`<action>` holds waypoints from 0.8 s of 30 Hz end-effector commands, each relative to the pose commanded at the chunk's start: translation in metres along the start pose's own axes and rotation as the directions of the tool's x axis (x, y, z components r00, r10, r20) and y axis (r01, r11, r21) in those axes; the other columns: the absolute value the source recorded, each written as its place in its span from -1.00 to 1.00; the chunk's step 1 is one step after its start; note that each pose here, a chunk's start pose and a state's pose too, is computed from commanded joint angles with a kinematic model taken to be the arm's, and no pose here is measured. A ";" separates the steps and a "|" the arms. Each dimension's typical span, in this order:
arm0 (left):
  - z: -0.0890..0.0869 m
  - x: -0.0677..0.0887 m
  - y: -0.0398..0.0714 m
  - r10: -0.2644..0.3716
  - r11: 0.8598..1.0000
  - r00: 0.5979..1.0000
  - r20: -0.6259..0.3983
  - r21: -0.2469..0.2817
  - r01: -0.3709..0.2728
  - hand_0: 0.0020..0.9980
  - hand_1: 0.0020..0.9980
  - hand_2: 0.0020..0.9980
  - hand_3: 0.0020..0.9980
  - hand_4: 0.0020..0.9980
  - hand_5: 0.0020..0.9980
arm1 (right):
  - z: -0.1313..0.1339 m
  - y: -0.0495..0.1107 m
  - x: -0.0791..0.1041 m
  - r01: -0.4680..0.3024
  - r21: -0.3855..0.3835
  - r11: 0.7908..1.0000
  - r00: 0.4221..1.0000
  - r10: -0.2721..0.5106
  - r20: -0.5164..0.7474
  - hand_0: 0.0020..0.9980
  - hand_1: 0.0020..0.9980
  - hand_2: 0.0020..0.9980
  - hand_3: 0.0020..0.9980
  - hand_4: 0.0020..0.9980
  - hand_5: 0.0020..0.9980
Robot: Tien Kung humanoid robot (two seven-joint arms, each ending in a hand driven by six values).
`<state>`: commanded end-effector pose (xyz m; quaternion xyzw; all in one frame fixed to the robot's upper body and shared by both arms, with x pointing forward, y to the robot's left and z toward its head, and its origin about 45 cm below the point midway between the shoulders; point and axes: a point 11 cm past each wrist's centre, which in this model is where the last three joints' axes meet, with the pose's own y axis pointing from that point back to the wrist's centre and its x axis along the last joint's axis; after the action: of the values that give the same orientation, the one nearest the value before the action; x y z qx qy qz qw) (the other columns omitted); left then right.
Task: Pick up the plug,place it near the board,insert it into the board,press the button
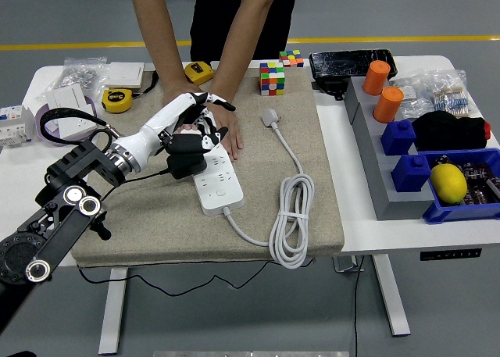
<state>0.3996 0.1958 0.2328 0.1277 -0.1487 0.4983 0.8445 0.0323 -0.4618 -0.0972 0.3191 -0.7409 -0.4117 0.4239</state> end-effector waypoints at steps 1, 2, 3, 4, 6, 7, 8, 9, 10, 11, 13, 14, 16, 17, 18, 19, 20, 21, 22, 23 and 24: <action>-0.002 0.004 -0.004 0.018 1.000 0.999 -0.044 0.003 -0.018 0.52 0.71 0.66 0.62 0.95 -0.56 | 0.000 0.000 0.000 0.000 0.000 1.000 1.000 0.000 0.000 0.96 0.88 0.73 0.68 1.00 0.90; -0.004 0.006 -0.006 0.027 1.000 0.995 -0.092 0.007 -0.027 0.52 0.71 0.66 0.62 0.95 -0.56 | 0.000 0.000 0.000 0.000 -0.001 1.000 1.000 0.000 0.000 0.96 0.88 0.73 0.68 1.00 0.90; -0.008 0.008 -0.009 0.038 0.999 0.989 -0.143 0.017 -0.036 0.52 0.71 0.66 0.62 0.95 -0.56 | 0.000 0.000 0.000 0.000 -0.001 1.000 1.000 0.000 0.000 0.96 0.88 0.73 0.68 1.00 0.90; -0.012 0.010 -0.012 0.046 0.999 0.986 -0.163 0.029 -0.042 0.52 0.71 0.66 0.62 0.95 -0.56 | 0.000 0.000 0.000 0.000 -0.001 1.000 1.000 0.000 0.000 0.96 0.88 0.73 0.68 1.00 0.90; -0.021 0.012 -0.014 0.054 0.997 0.985 -0.165 0.059 -0.045 0.83 0.90 0.77 0.66 1.00 -0.45 | 0.000 0.000 0.000 0.000 -0.001 1.000 1.000 0.000 -0.001 0.96 0.88 0.73 0.68 1.00 0.90; -0.026 0.011 -0.015 0.052 0.996 0.987 -0.149 0.075 -0.041 0.83 0.90 0.77 0.66 1.00 -0.45 | 0.000 0.000 0.000 0.000 0.000 1.000 1.000 0.000 0.000 0.96 0.88 0.73 0.68 1.00 0.90; -0.031 0.012 -0.015 0.051 0.995 0.989 -0.136 0.093 -0.039 0.83 0.90 0.77 0.66 1.00 -0.45 | -0.001 0.000 0.000 0.001 0.001 1.000 1.000 -0.001 0.000 0.96 0.88 0.73 0.68 1.00 0.90; -0.037 0.011 -0.015 0.045 0.993 0.993 -0.111 0.112 -0.032 0.83 0.90 0.77 0.66 1.00 -0.45 | -0.001 0.000 -0.001 0.001 0.001 1.000 1.000 -0.001 0.000 0.96 0.88 0.73 0.68 1.00 0.90; -0.044 0.011 -0.015 0.039 0.991 0.996 -0.083 0.134 -0.028 0.83 0.90 0.77 0.66 1.00 -0.45 | -0.001 0.000 -0.001 0.001 0.001 1.000 1.000 -0.001 0.000 0.96 0.88 0.73 0.68 1.00 0.90; -0.050 0.011 -0.014 0.034 0.988 0.998 -0.054 0.153 -0.026 0.93 0.91 0.75 0.63 1.00 -0.45 | -0.001 0.000 -0.001 0.002 0.001 1.000 1.000 -0.002 0.000 0.96 0.88 0.73 0.68 1.00 0.90; -0.058 0.011 -0.013 0.024 0.984 1.000 -0.007 0.180 -0.022 0.93 0.91 0.75 0.63 1.00 -0.45 | 0.000 0.000 -0.001 0.002 0.001 1.000 1.000 -0.002 0.000 0.96 0.88 0.73 0.68 1.00 0.90; -0.063 0.012 -0.013 0.019 0.980 0.999 0.029 0.196 -0.024 0.93 0.91 0.75 0.63 1.00 -0.45 | 0.000 0.000 -0.001 0.002 0.000 1.000 1.000 -0.002 0.001 0.96 0.88 0.73 0.68 1.00 0.90; -0.071 0.013 -0.011 0.002 0.974 0.994 0.105 0.224 -0.026 0.93 0.91 0.75 0.63 1.00 -0.45 | 0.000 0.000 -0.001 0.001 0.000 1.000 1.000 -0.001 0.001 0.96 0.88 0.73 0.68 1.00 0.90; -0.074 0.014 -0.010 -0.003 0.972 0.991 0.137 0.233 -0.029 0.93 0.89 0.69 0.61 1.00 -0.45 | 0.000 0.000 0.000 0.001 0.000 1.000 1.000 -0.001 0.001 0.96 0.87 0.73 0.68 1.00 0.90; -0.077 0.015 -0.009 -0.008 0.970 0.986 0.166 0.240 -0.033 0.93 0.89 0.69 0.61 1.00 -0.45 | 0.000 0.000 0.000 0.001 0.000 1.000 1.000 -0.001 0.001 0.96 0.87 0.73 0.68 1.00 0.90; -0.079 0.016 -0.009 -0.013 0.968 0.980 0.200 0.248 -0.038 0.93 0.89 0.69 0.61 1.00 -0.45 | 0.000 0.000 0.000 0.000 0.000 1.000 1.000 0.000 0.000 0.96 0.87 0.73 0.68 1.00 0.90; -0.081 0.017 -0.008 -0.014 0.967 0.975 0.220 0.251 -0.043 0.93 0.89 0.69 0.61 1.00 -0.45 | 0.000 0.000 0.000 0.000 -0.001 1.000 1.000 0.000 0.000 0.96 0.87 0.73 0.68 1.00 0.90; -0.083 0.019 -0.008 -0.018 0.965 0.967 0.253 0.256 -0.049 0.93 0.89 0.69 0.61 1.00 -0.45 | 0.000 0.000 0.001 0.000 -0.001 1.000 1.000 0.000 -0.001 0.96 0.87 0.73 0.68 1.00 0.90; -0.086 0.020 -0.007 -0.022 0.964 0.959 0.283 0.261 -0.055 0.93 0.89 0.69 0.61 1.00 -0.45 | 0.000 0.000 0.001 0.000 0.000 1.000 1.000 0.000 -0.002 0.96 0.87 0.73 0.68 1.00 0.90; -0.087 0.020 -0.007 -0.027 0.963 0.953 0.302 0.264 -0.057 0.91 0.86 0.67 0.59 1.00 -0.45 | 0.000 0.000 0.001 0.000 0.000 1.000 1.000 0.000 -0.002 0.96 0.88 0.73 0.68 1.00 0.90; -0.088 0.021 -0.006 -0.031 0.962 0.943 0.330 0.266 -0.062 0.91 0.86 0.67 0.59 1.00 -0.45 | 0.000 0.000 0.001 0.000 0.000 1.000 1.000 0.000 -0.001 0.96 0.88 0.73 0.68 1.00 0.90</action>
<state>0.4260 0.2421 0.1590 0.3236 -0.2193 0.4922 0.7778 0.0318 -0.4624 -0.0970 0.3192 -0.7406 -0.4116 0.4245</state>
